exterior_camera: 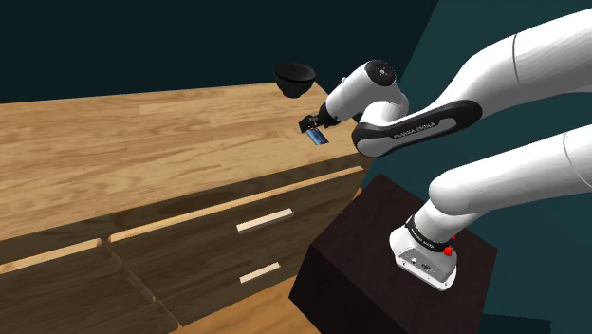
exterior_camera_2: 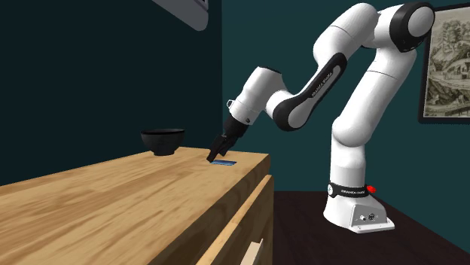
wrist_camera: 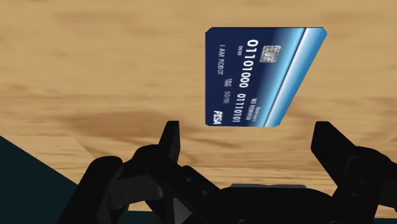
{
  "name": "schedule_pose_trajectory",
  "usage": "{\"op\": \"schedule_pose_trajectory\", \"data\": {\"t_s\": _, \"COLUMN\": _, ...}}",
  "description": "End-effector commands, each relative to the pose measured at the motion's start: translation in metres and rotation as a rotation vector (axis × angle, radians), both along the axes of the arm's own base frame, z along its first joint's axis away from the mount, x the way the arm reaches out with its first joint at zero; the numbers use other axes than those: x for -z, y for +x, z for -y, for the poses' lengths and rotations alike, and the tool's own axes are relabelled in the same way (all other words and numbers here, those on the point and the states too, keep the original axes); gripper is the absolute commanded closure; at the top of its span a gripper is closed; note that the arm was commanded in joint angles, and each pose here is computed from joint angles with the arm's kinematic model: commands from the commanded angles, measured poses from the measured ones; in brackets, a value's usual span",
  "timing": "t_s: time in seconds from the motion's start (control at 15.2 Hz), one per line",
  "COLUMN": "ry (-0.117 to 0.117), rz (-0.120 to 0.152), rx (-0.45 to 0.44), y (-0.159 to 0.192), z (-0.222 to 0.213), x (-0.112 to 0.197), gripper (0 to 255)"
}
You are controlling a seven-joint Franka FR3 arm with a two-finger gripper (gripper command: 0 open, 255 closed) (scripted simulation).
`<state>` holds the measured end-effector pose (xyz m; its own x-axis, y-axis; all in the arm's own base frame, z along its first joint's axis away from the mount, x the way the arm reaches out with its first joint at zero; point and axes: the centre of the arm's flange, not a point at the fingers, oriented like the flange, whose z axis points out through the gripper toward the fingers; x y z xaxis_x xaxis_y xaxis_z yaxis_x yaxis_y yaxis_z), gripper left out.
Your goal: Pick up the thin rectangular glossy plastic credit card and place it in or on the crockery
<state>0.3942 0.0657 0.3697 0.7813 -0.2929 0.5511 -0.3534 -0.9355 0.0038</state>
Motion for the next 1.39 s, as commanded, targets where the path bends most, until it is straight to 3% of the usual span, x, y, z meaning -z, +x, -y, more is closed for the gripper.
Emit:
{"op": "schedule_pose_trajectory", "data": {"t_s": 0.0, "ry": 0.000, "rz": 0.000, "rx": 0.000, "y": 0.000, "z": 0.000, "x": 0.000, "gripper": 0}}
{"op": "schedule_pose_trajectory", "data": {"t_s": 0.07, "ry": 0.000, "rz": 0.000, "rx": 0.000, "y": 0.000, "z": 0.000, "x": 0.000, "gripper": 255}}
{"op": "schedule_pose_trajectory", "data": {"t_s": 0.66, "ry": 0.000, "rz": 0.000, "rx": 0.000, "y": 0.000, "z": 0.000, "x": 0.000, "gripper": 255}}
{"op": "schedule_pose_trajectory", "data": {"t_s": 1.32, "ry": 0.000, "rz": 0.000, "rx": 0.000, "y": 0.000, "z": 0.000, "x": -0.053, "gripper": 255}}
